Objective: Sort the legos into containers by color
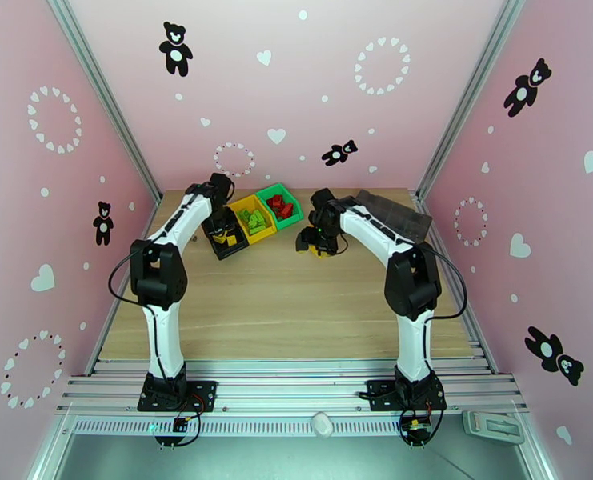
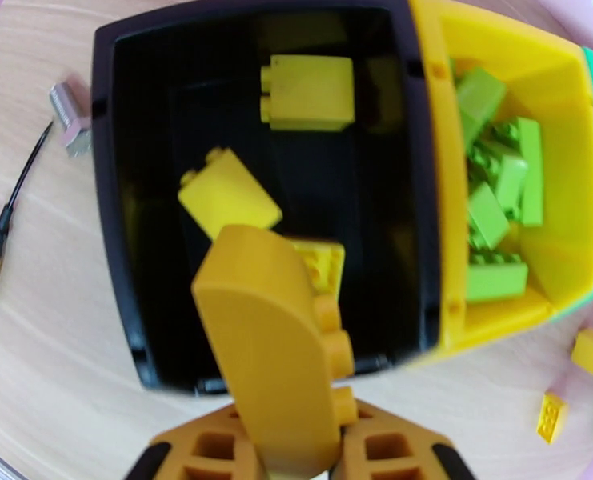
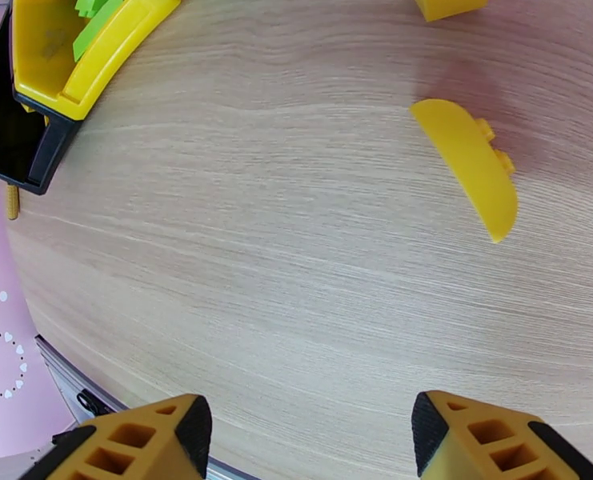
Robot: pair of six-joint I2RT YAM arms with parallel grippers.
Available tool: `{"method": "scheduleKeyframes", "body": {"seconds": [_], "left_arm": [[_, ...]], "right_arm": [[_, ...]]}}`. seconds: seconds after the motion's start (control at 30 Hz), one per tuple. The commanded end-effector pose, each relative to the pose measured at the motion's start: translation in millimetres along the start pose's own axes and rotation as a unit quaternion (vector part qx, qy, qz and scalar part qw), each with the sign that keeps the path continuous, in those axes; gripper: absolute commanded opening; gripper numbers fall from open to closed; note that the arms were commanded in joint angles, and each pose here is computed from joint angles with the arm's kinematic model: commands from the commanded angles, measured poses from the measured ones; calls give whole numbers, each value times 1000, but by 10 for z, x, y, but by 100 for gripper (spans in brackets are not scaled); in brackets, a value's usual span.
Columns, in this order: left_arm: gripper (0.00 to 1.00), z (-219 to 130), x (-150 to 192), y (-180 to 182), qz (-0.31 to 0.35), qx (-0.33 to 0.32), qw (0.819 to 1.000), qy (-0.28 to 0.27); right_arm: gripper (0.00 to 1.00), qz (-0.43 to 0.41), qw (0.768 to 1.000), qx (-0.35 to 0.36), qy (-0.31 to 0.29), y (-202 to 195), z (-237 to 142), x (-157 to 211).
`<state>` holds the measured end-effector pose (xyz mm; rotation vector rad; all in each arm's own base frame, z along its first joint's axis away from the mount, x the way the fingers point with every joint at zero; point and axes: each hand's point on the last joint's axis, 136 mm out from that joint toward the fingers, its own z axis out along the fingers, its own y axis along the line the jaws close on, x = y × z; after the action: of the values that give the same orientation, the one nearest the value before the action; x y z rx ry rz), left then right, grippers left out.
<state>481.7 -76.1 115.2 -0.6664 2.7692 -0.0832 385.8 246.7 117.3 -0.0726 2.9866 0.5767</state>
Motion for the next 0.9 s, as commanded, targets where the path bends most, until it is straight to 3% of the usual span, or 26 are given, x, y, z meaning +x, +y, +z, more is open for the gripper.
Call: {"method": "scheduleKeyframes", "body": {"seconds": [0.0, 0.13, 0.43, 0.63, 0.87], "left_arm": [[38, -39, -43, -16, 8, 0, 1000, 4], [54, -71, -41, -39, 3, 6, 1000, 3], [61, -330, 181, -269, 13, 39, 999, -4], [65, -387, 675, -718, 18, 91, 995, 23], [71, -199, 1394, -1215, -29, 179, 979, 96]], "right_arm": [[72, 3, 1000, 16, 7, -129, -1, -52], [73, 2, 1000, 26, 8, -224, -25, -67], [76, -24, 997, 69, 22, -430, 15, -8], [74, -42, 994, 92, 35, -535, 122, 4], [67, -40, 993, 102, 47, -602, 324, -74]]}}
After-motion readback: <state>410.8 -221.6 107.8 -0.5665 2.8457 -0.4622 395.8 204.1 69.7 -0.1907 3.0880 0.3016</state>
